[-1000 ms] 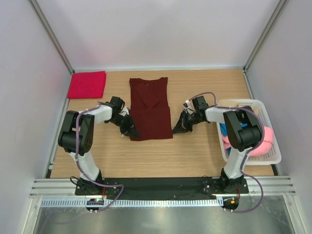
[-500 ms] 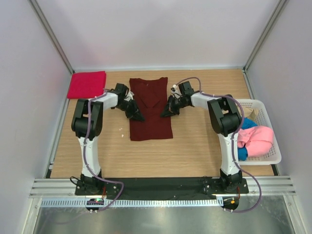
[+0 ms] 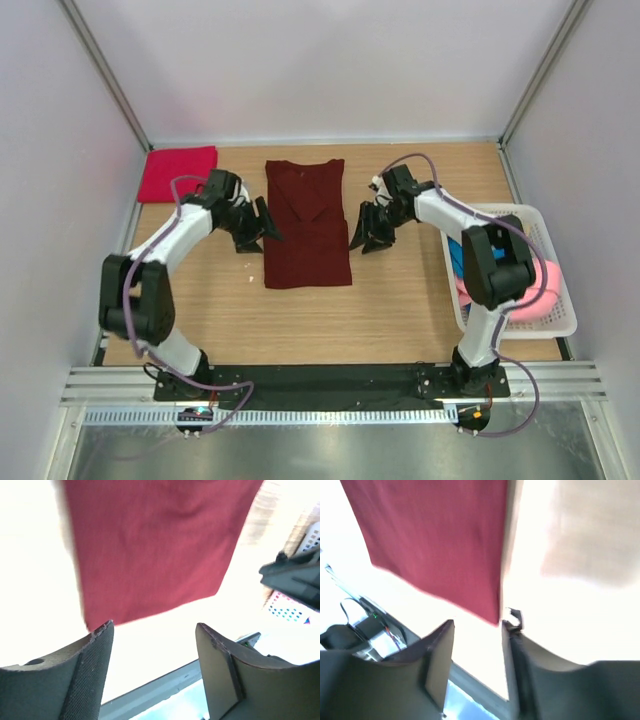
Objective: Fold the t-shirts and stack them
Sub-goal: Fold the tshirt
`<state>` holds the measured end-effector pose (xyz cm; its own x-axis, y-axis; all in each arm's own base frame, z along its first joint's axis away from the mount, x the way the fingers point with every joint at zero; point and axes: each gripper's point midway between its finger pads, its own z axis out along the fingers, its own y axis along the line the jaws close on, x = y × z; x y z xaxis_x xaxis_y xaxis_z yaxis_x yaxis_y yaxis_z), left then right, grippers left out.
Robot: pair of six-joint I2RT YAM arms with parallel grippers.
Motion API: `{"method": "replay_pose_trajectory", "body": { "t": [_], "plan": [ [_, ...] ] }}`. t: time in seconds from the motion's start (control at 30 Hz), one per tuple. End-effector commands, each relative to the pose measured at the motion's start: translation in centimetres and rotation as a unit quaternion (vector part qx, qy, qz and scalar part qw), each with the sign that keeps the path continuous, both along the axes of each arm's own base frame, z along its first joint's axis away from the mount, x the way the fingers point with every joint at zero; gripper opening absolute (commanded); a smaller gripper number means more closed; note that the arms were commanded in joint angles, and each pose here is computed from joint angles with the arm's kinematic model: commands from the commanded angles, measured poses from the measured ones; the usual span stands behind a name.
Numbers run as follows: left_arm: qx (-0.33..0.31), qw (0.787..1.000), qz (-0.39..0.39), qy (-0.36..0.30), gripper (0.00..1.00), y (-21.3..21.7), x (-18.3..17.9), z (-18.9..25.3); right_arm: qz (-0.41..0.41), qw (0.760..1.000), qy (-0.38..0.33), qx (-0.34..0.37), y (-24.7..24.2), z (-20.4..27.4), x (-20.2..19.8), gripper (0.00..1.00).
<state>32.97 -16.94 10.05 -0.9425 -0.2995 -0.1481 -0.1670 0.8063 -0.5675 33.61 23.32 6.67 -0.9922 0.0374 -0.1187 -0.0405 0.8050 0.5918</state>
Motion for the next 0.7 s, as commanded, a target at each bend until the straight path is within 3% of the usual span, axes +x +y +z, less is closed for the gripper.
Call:
{"method": "replay_pose_trajectory", "body": {
  "t": [0.0,0.07,0.3,0.67],
  "plan": [
    [0.06,0.997,0.037,0.038,0.68,2.8,-4.1,-0.4,0.007,0.999,0.016,-0.042,-2.5,0.2,-4.7,0.51],
    [0.054,0.995,0.058,0.064,0.68,2.9,-6.0,-0.7,-0.001,0.999,0.038,-0.039,-2.6,-1.1,-6.7,0.57],
    [0.052,0.982,0.132,0.126,0.64,3.7,-10.2,-4.1,-0.078,0.994,0.067,0.027,-1.2,-2.8,-8.0,0.63],
    [0.047,0.971,0.177,0.155,0.65,3.2,-8.3,-6.9,-0.148,0.986,0.073,0.03,-1.3,-4.5,-7.3,0.58]
  ]
}}
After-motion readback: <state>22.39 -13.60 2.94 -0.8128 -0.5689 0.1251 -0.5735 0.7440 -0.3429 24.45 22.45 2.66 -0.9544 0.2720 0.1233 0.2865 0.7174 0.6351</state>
